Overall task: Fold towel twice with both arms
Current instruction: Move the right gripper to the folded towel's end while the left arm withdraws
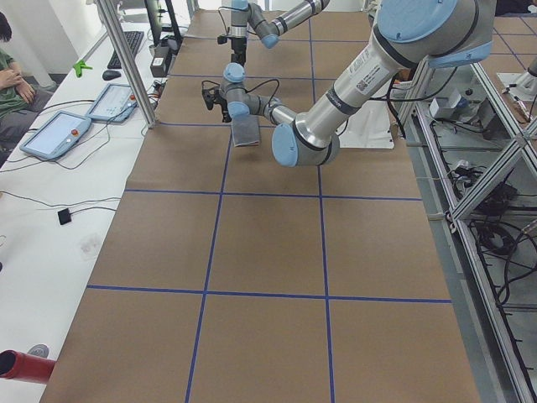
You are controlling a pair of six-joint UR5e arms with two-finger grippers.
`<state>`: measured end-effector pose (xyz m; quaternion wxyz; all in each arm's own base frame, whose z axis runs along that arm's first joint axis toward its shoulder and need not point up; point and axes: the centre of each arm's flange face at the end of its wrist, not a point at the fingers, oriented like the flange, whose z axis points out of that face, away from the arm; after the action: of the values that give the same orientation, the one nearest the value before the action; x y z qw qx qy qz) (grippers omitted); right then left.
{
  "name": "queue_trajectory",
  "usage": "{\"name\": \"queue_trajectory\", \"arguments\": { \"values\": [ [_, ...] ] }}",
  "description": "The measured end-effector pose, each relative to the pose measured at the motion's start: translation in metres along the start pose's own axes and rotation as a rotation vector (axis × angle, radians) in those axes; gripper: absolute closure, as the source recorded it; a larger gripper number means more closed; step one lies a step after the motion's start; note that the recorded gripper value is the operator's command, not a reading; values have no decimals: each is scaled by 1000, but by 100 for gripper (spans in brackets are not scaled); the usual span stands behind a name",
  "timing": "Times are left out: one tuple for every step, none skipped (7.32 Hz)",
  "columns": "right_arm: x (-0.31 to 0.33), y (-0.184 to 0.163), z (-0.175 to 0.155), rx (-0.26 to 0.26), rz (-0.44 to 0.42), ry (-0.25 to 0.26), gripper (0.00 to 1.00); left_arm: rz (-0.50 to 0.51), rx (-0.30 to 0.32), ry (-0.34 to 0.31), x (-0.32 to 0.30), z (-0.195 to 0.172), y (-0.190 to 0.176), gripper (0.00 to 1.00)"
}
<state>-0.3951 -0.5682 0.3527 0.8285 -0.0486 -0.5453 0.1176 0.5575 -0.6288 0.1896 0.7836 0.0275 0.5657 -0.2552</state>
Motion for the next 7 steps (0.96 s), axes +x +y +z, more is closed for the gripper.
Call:
{"name": "queue_trajectory", "arguments": {
  "values": [
    [-25,20,16,-11,14,-9,2,12,-17,-3,-3,-9,-17,1],
    [-44,39,36,-8,14,-4,2,16,-33,-10,-11,-15,-32,1],
    [-52,52,52,1,11,7,2,20,-39,-16,-18,-19,-43,1],
    [-58,56,66,13,9,19,2,27,-47,-22,-25,-22,-52,1],
    [-64,57,79,23,6,31,3,31,-58,-29,-33,-25,-60,1],
    [-68,59,88,26,1,40,8,34,-65,-32,-37,-27,-65,1],
    [-69,63,94,24,-2,46,11,35,-67,-34,-40,-28,-67,1]
  ]
}}
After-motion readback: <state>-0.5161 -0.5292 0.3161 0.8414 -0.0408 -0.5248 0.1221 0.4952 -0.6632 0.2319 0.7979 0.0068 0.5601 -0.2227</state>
